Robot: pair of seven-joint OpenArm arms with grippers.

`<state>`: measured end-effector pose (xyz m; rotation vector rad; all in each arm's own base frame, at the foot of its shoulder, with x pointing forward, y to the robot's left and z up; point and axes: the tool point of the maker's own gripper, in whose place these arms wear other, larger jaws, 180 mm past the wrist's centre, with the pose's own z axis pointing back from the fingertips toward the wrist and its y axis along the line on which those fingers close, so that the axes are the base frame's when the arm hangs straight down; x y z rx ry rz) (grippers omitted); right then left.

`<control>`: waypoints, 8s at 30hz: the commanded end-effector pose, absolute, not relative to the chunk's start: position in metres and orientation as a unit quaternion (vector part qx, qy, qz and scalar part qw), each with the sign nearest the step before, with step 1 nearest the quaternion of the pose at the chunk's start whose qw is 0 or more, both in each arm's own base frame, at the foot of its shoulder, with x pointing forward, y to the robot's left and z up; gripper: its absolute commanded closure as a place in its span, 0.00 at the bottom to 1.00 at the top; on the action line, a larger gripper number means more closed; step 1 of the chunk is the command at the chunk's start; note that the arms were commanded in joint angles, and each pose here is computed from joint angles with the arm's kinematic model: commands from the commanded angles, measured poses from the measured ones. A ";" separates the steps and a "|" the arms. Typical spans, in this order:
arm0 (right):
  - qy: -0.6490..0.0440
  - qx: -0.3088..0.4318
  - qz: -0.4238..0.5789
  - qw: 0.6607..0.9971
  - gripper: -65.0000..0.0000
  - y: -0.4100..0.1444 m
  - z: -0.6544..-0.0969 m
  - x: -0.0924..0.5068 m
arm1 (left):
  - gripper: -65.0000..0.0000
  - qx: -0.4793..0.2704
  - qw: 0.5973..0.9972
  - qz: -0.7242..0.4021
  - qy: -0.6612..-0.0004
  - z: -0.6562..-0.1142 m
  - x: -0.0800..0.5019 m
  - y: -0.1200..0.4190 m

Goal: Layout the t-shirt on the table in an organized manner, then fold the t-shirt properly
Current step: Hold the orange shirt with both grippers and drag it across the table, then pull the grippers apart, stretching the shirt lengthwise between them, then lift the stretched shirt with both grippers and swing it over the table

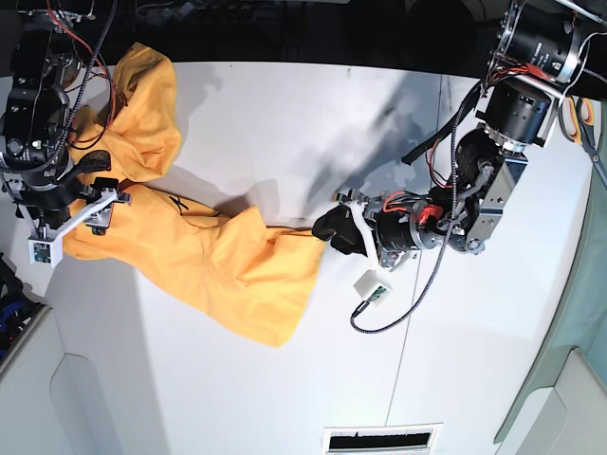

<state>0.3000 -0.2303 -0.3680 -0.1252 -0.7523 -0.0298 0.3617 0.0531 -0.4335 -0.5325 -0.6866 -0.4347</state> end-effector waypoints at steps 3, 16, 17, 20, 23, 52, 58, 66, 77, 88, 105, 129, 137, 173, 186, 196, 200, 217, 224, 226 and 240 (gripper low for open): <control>-0.364 -0.072 -0.010 0.928 0.39 -0.235 -0.370 0.286 | 0.52 -0.226 0.881 -0.181 -0.375 -0.421 0.384 0.066; -0.314 -0.072 0.014 0.947 0.39 -0.226 -0.386 0.211 | 0.52 -0.281 0.884 -0.118 -0.355 -0.418 0.384 0.046; -0.309 -0.070 0.014 0.948 0.39 -0.225 -0.389 0.208 | 0.52 -0.283 0.884 -0.119 -0.352 -0.420 0.381 0.043; -0.294 -0.064 0.011 0.953 0.39 -0.222 -0.396 0.193 | 0.52 -0.285 0.886 -0.120 -0.344 -0.427 0.373 0.035; -0.281 -0.050 0.013 0.958 0.39 -0.213 -0.405 0.178 | 0.52 -0.274 0.888 -0.118 -0.349 -0.434 0.368 0.039; -0.254 0.037 -0.023 0.966 1.00 -0.177 -0.465 0.162 | 1.00 -0.225 0.879 -0.171 -0.384 -0.429 0.379 0.037; -0.280 0.006 0.029 0.959 1.00 -0.191 -0.448 0.183 | 1.00 -0.212 0.866 -0.130 -0.433 -0.392 0.404 0.084; -0.284 -0.011 0.043 0.958 1.00 -0.210 -0.438 0.200 | 1.00 -0.252 0.848 -0.178 -0.431 -0.364 0.395 0.080; -0.275 0.019 0.026 0.961 0.72 -0.199 -0.440 0.196 | 0.44 -0.273 0.859 -0.192 -0.389 -0.423 0.364 0.030; -0.267 0.023 0.023 0.963 0.72 -0.198 -0.443 0.190 | 0.66 -0.230 0.868 -0.150 -0.413 -0.432 0.380 0.028; -0.266 0.023 0.023 0.963 0.72 -0.198 -0.443 0.189 | 1.00 -0.225 0.856 -0.161 -0.436 -0.412 0.402 0.023; -0.297 -0.017 0.031 0.954 0.51 -0.220 -0.428 0.214 | 1.00 -0.218 0.770 -0.216 -0.559 -0.254 0.422 0.114; -0.361 -0.014 0.034 0.932 0.42 -0.215 -0.388 0.241 | 1.00 -0.210 0.779 -0.190 -0.560 -0.241 0.421 0.159; -0.441 0.066 -0.007 0.895 1.00 -0.212 -0.358 0.397 | 1.00 -0.165 0.803 -0.196 -0.538 -0.261 0.408 0.192; -0.379 0.085 -0.025 0.921 0.38 -0.201 -0.404 0.365 | 1.00 -0.163 0.807 -0.197 -0.533 -0.264 0.406 0.193; -0.407 0.090 -0.015 0.909 1.00 -0.197 -0.404 0.377 | 1.00 -0.160 0.807 -0.198 -0.533 -0.263 0.407 0.194; -0.451 0.096 0.019 0.887 1.00 -0.190 -0.367 0.400 | 1.00 -0.136 0.804 -0.193 -0.546 -0.253 0.414 0.207; -0.529 0.038 0.045 0.846 1.00 -0.258 -0.255 0.452 | 1.00 -0.057 0.772 -0.177 -0.608 -0.156 0.434 0.286; -0.476 0.070 0.044 0.876 1.00 -0.251 -0.288 0.427 | 1.00 -0.173 0.782 -0.242 -0.547 -0.171 0.400 0.244; -0.457 0.071 0.041 0.886 1.00 -0.251 -0.307 0.413 | 1.00 -0.188 0.789 -0.257 -0.526 -0.184 0.385 0.230; -0.426 0.066 -0.035 0.902 1.00 -0.307 -0.358 0.334 | 1.00 -0.193 0.840 -0.272 -0.428 -0.266 0.323 0.220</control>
